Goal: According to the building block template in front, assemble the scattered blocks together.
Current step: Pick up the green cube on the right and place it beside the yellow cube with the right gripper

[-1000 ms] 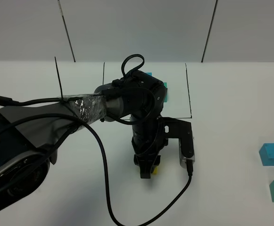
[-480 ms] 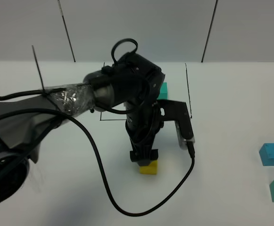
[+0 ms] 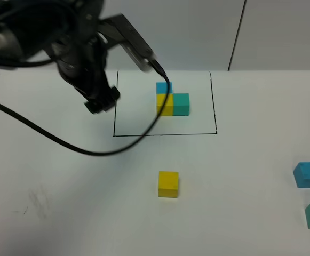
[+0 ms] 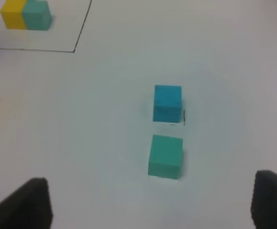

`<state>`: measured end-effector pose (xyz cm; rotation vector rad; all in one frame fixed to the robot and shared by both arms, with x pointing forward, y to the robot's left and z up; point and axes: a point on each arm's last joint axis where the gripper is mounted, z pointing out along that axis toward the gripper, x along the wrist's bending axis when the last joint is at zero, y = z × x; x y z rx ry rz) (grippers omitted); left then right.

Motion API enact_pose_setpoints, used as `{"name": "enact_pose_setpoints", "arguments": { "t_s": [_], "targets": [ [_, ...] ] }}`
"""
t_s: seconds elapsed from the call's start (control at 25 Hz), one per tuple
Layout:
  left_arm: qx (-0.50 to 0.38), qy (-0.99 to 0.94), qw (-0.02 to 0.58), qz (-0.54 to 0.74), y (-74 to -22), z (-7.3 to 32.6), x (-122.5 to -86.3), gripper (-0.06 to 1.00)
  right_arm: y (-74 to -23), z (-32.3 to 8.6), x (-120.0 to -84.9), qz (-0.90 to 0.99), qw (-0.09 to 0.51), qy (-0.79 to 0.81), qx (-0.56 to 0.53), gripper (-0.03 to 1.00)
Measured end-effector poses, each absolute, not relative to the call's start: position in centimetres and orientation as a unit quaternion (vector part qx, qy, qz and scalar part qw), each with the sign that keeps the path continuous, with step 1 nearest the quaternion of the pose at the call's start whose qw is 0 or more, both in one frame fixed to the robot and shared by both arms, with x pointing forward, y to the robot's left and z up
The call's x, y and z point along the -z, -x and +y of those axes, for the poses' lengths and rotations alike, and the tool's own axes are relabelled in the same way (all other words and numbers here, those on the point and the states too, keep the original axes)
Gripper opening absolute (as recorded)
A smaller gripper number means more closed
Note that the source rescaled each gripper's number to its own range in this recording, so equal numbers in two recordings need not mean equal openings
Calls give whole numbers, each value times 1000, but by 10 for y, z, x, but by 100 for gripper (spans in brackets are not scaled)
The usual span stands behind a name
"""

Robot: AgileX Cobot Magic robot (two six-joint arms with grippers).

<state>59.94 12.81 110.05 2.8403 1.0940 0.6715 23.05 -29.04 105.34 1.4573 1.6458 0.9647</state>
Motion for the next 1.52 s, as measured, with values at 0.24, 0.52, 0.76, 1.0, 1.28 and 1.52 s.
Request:
{"name": "enact_pose_setpoints", "arguments": {
  "t_s": [0.24, 0.52, 0.76, 1.0, 1.28, 1.52],
  "targets": [
    [-265, -850, 99, 444, -566, 206, -1183, 96, -231, -290, -1053, 639, 362, -566, -375, 71],
    [-330, -795, 173, 479, -459, 262, -1245, 93, -231, -290, -1053, 639, 362, -566, -375, 71],
    [-383, -735, 256, 497, -339, 295, -1256, 90, -231, -290, -1053, 639, 362, -566, -375, 71],
    [-421, -684, 351, 481, -235, 318, -1236, 87, -231, -290, -1053, 639, 362, -566, -375, 71],
    [-383, -672, 419, 476, -194, 318, -1191, 83, -231, -290, -1053, 639, 362, -566, -375, 71],
    [-350, -676, 439, 478, -193, 312, -1135, 79, -231, -290, -1053, 639, 362, -566, -375, 71]
  ]
}}
